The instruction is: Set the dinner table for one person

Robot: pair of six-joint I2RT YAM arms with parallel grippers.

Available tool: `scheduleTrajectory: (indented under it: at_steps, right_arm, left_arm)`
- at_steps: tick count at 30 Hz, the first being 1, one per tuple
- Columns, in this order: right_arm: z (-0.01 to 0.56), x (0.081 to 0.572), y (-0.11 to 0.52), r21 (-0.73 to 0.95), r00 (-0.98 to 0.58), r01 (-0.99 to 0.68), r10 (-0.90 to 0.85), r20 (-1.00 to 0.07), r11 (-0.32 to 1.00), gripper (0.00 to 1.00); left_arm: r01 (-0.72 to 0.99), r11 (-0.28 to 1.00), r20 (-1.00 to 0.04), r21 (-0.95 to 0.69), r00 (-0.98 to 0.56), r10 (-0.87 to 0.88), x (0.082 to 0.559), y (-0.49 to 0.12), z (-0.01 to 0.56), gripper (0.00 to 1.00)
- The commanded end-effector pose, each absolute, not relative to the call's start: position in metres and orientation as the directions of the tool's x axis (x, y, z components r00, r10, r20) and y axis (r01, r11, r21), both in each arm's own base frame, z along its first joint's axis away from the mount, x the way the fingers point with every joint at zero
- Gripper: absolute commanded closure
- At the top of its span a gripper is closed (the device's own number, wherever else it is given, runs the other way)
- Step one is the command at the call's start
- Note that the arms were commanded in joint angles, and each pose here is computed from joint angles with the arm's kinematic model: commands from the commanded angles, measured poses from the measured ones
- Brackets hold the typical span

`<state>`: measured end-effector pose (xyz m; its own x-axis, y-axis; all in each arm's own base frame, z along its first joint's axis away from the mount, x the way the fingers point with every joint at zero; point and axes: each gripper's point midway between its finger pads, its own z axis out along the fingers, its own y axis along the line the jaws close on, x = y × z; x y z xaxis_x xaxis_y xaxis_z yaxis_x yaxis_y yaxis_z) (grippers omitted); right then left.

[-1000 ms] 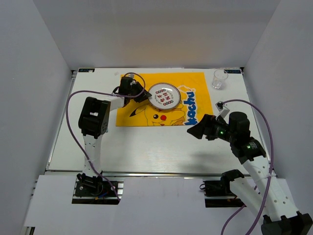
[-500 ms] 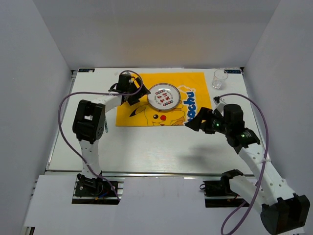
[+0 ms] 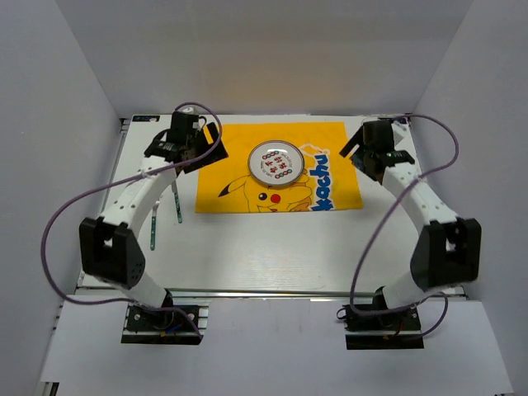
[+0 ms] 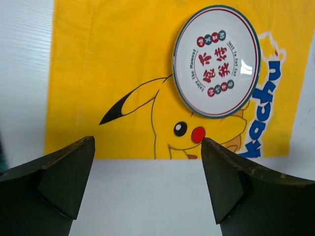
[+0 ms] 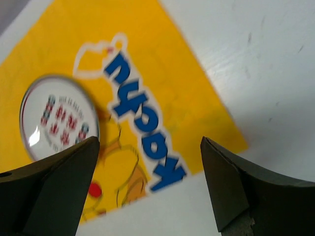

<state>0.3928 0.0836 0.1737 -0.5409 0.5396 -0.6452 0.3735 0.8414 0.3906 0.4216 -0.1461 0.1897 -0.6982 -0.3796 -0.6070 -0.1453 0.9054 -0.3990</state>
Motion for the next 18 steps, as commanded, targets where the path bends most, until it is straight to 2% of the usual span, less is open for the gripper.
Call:
scheduleTrajectory:
  at_steps: [1,2,4,5,7,8,10,11,17,18]
  right_arm:
    - [0.181,0.438,0.031,0.322,-0.389,0.563,0.588,-0.709,0.761,0.11]
    - [0.189,0.466,0.019,0.312,-0.358,0.582,0.581,-0.731,0.751,0.11]
    - [0.196,0.49,0.008,0.25,-0.364,0.589,0.528,-0.767,0.769,0.11]
    - [0.204,0.52,0.002,0.247,-0.345,0.591,0.518,-0.783,0.768,0.11]
    - [0.203,0.537,-0.018,0.169,-0.367,0.618,0.472,-0.801,0.767,0.11]
    - [0.207,0.562,-0.024,0.177,-0.355,0.613,0.468,-0.81,0.77,0.12]
    - [0.185,0.581,-0.032,0.115,-0.405,0.6,0.425,-0.809,0.792,0.12]
    - [0.195,0.59,-0.034,0.132,-0.382,0.591,0.421,-0.822,0.795,0.12]
    - [0.169,0.606,-0.045,0.166,-0.389,0.573,0.444,-0.807,0.803,0.15]
    - [0.158,0.603,-0.062,0.172,-0.395,0.586,0.464,-0.793,0.792,0.16]
  left_arm:
    - [-0.102,0.969,-0.602,-0.227,-0.767,-0.221,0.369,-0.112,0.189,0.02]
    - [-0.102,0.974,-0.607,-0.202,-0.768,-0.206,0.363,-0.107,0.187,0.02]
    - [-0.141,0.979,-0.634,-0.149,-0.746,-0.204,0.346,-0.088,0.183,0.02]
    - [-0.147,0.978,-0.648,-0.149,-0.732,-0.209,0.341,-0.085,0.183,0.02]
    - [-0.144,0.969,-0.665,-0.199,-0.707,-0.242,0.327,-0.086,0.178,0.02]
    - [-0.123,0.968,-0.675,-0.217,-0.698,-0.24,0.323,-0.088,0.177,0.02]
    - [-0.081,0.964,-0.694,-0.254,-0.679,-0.24,0.319,-0.093,0.177,0.02]
    - [-0.073,0.965,-0.7,-0.25,-0.675,-0.233,0.32,-0.093,0.178,0.02]
    - [-0.085,0.969,-0.669,-0.23,-0.71,-0.221,0.32,-0.093,0.164,0.02]
    - [-0.088,0.97,-0.666,-0.227,-0.713,-0.22,0.32,-0.093,0.163,0.02]
